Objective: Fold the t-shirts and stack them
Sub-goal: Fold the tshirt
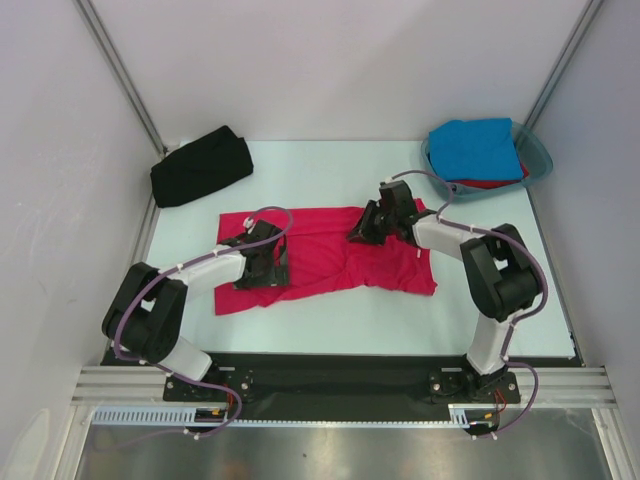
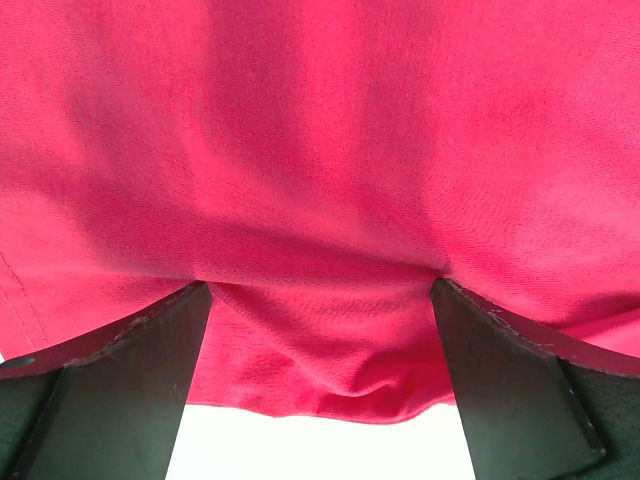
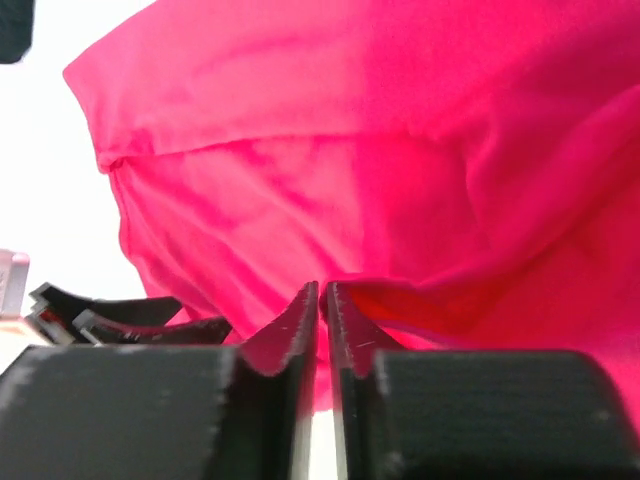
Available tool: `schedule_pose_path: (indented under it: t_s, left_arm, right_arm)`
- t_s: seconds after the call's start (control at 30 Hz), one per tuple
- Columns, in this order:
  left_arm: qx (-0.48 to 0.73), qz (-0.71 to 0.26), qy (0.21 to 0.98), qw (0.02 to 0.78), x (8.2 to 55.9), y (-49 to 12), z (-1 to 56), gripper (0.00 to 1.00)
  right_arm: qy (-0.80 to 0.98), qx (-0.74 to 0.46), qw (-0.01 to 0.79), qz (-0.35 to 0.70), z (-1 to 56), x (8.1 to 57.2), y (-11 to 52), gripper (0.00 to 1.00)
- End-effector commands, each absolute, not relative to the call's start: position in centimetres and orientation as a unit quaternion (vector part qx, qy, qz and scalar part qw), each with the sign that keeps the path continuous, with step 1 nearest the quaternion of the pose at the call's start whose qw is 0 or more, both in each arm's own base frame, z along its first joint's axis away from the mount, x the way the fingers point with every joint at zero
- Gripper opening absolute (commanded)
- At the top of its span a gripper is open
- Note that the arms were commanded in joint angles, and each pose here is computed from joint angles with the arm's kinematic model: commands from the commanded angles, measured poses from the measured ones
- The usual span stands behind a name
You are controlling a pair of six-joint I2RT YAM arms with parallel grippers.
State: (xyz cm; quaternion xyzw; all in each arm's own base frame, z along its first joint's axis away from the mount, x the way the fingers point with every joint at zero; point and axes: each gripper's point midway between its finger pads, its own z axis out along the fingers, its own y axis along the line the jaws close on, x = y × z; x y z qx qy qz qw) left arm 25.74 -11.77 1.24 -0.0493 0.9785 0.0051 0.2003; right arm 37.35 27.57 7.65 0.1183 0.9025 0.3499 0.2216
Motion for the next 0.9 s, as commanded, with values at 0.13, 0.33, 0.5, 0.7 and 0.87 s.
schedule_pose_path:
  t_s: [0.13,0.33,0.5,0.7,0.87]
  left_arm:
    - [-0.043,0.017,0.981,0.19,25.4,-11.4,-0.5,1.0]
    - [-0.046,0.018,0.979,0.197,25.6,-11.3,0.0,1.0]
    - [-0.048,0.009,0.979,0.2,25.8,-11.7,0.3,1.0]
    - [-0.04,-0.024,0.975,0.216,26.6,-13.0,1.1,1.0]
    - [-0.037,-0.045,0.973,0.224,27.3,-13.9,1.7,1.0]
  right_arm:
    - [0.909,0.077,0.245,0.327,7.0,39.8,27.8,0.45]
    - [0.925,0.061,0.317,0.203,9.3,39.7,23.0,0.47]
    - [0.921,0.079,0.368,0.102,12.3,38.0,17.2,0.48]
    - [0.931,0.107,0.348,0.026,12.5,33.4,12.5,0.5]
    - [0.95,0.118,0.286,-0.048,8.2,29.2,10.2,0.48]
